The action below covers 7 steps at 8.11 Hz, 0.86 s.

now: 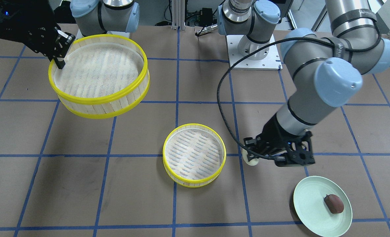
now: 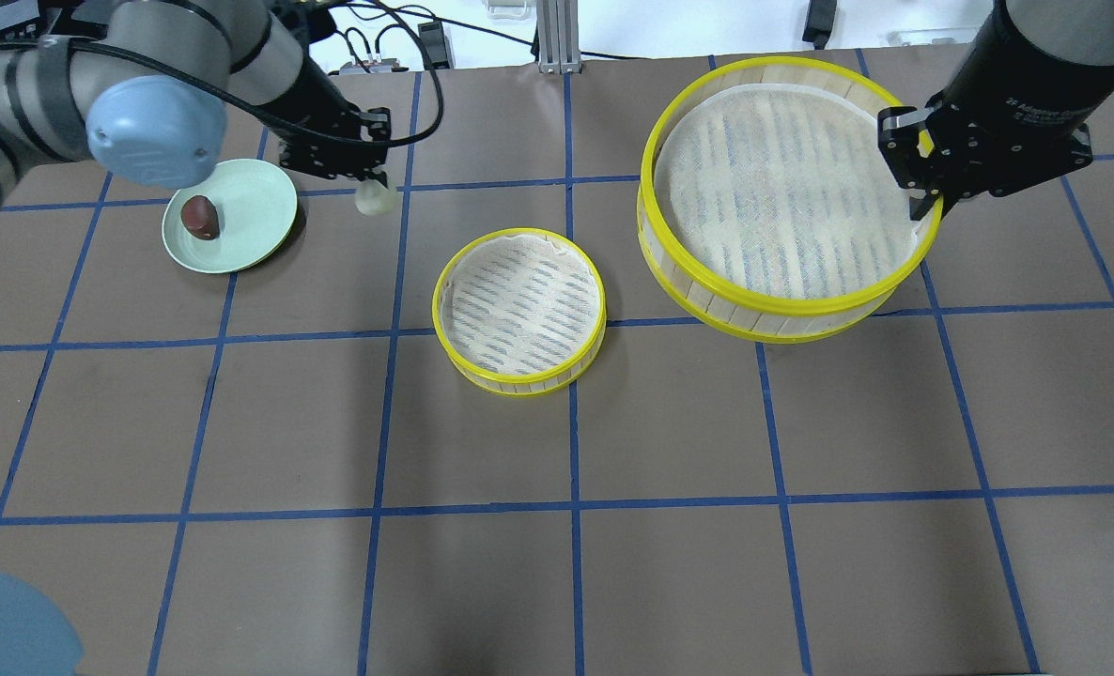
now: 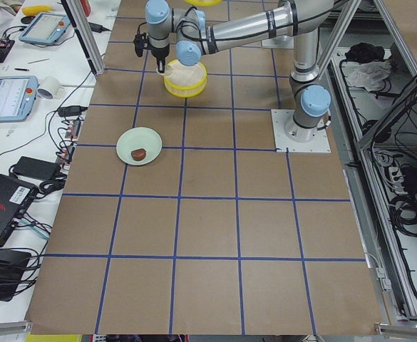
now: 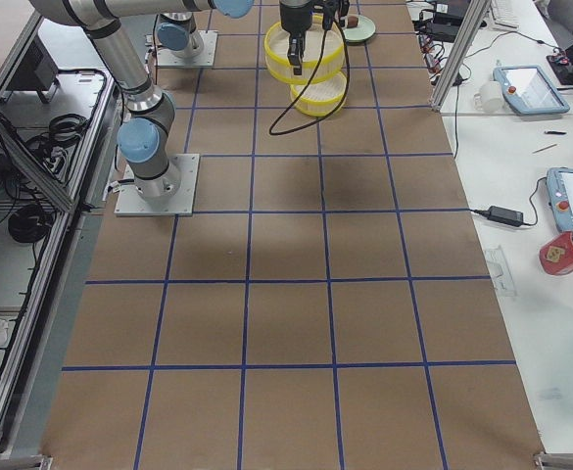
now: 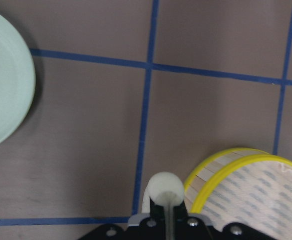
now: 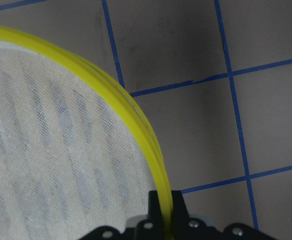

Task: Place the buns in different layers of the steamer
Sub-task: 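Lower the white bun into the bottom tier and open the left gripper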

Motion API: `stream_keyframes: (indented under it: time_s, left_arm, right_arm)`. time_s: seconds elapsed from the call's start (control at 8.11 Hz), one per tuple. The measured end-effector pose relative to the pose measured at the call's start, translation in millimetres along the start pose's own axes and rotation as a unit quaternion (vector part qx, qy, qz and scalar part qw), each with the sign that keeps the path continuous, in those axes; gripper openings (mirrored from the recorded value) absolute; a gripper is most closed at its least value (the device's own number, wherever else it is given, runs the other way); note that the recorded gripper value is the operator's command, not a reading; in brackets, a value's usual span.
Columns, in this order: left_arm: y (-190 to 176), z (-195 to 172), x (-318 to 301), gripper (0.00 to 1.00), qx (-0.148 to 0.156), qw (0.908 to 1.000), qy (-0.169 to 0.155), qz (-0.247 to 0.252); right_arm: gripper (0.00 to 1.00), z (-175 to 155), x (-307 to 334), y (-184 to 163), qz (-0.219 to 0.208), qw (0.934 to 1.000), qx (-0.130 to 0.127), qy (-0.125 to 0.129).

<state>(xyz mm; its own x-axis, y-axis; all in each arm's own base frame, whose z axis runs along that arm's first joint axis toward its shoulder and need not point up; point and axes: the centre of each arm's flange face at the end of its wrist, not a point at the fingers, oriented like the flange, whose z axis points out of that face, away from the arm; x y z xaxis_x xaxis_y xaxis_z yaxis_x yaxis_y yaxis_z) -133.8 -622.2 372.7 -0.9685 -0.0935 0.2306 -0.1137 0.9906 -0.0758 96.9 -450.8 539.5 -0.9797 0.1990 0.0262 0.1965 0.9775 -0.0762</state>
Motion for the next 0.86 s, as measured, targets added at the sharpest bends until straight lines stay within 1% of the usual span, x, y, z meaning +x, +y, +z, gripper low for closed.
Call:
stream_keyframes:
  time_s: [0.12, 0.37, 0.62, 0.74, 0.86]
  left_arm:
    - [18, 19, 33, 0.0, -0.018, 0.9998, 0.002, -0.001]
    - [54, 71, 62, 0.0, -0.064, 0.9978, 0.005, 0.017]
    - [76, 115, 73, 0.0, -0.085, 0.9958, 0.008, 0.033]
    - [80, 131, 80, 0.16, -0.086, 0.9955, 0.009, 0.037]
    - [81, 145, 87, 0.38, -0.087, 0.9956, 0.019, 0.029]
  right_arm:
    - [0.03, 0, 0, 1, 0.0, 1.0, -0.002, 0.001]
    - [0.03, 0, 1, 2, -0.001, 1.0, -0.002, 0.001]
    - [0.03, 0, 1, 2, -0.001, 1.0, -0.003, 0.001]
    - [0.03, 0, 1, 2, -0.001, 1.0, -0.003, -0.001]
    - [0.03, 0, 0, 2, -0.001, 1.0, -0.003, -0.001]
